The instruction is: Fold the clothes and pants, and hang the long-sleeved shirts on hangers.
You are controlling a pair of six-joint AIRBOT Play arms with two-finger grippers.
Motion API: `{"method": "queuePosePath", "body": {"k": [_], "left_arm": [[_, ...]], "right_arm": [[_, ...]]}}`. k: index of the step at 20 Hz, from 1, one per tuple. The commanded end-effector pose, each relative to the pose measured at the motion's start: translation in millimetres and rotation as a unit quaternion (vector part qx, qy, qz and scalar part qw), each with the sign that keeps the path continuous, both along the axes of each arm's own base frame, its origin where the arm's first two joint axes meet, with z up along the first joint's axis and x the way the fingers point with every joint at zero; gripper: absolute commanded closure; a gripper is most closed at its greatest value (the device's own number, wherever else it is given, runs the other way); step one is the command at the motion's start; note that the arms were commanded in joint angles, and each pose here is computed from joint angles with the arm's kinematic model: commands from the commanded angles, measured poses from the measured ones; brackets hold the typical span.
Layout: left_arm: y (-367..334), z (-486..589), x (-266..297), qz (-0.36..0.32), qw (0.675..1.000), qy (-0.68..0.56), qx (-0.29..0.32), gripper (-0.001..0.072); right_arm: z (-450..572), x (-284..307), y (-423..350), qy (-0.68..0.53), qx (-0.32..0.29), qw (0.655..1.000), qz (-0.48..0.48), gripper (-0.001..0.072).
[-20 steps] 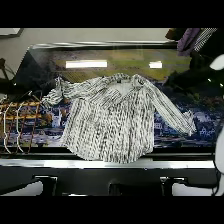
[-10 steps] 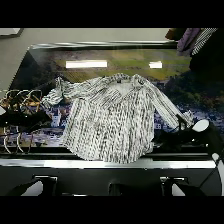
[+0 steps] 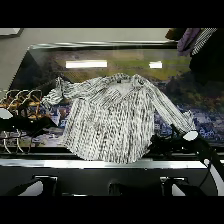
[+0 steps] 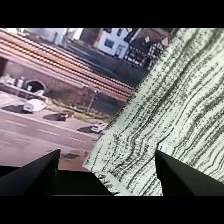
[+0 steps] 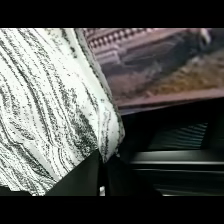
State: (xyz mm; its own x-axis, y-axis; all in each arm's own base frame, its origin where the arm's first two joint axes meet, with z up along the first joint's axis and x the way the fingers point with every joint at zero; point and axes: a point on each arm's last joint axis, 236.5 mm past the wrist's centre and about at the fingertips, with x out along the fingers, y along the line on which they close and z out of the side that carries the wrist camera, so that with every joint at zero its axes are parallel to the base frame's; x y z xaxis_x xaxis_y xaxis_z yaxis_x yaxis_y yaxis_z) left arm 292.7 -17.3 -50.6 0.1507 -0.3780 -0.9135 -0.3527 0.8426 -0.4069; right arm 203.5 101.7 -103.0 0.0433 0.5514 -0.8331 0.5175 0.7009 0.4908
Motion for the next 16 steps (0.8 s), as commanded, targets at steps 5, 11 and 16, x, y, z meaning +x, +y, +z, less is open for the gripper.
{"method": "queuePosePath", "body": {"k": [5, 11, 16], "left_arm": [[-38.5, -27.5, -7.7, -0.043, 0.996, 0.017, -0.07, 0.003], [-51.9, -45.8, -19.3, -0.066, 0.994, 0.042, -0.073, 0.0031], [-68.3, -51.1, -20.6, -0.093, 0.993, 0.042, -0.067, 0.0164]], "right_arm": [[8.9, -5.7, 7.6, 0.003, 0.018, 1.0, 0.004, 0.0683], [12.6, -12.0, 12.9, 0.015, 0.031, 0.999, 0.01, 0.0683], [19.9, -4.7, 21.9, 0.004, 0.056, 0.998, 0.0, 0.0683]]}}
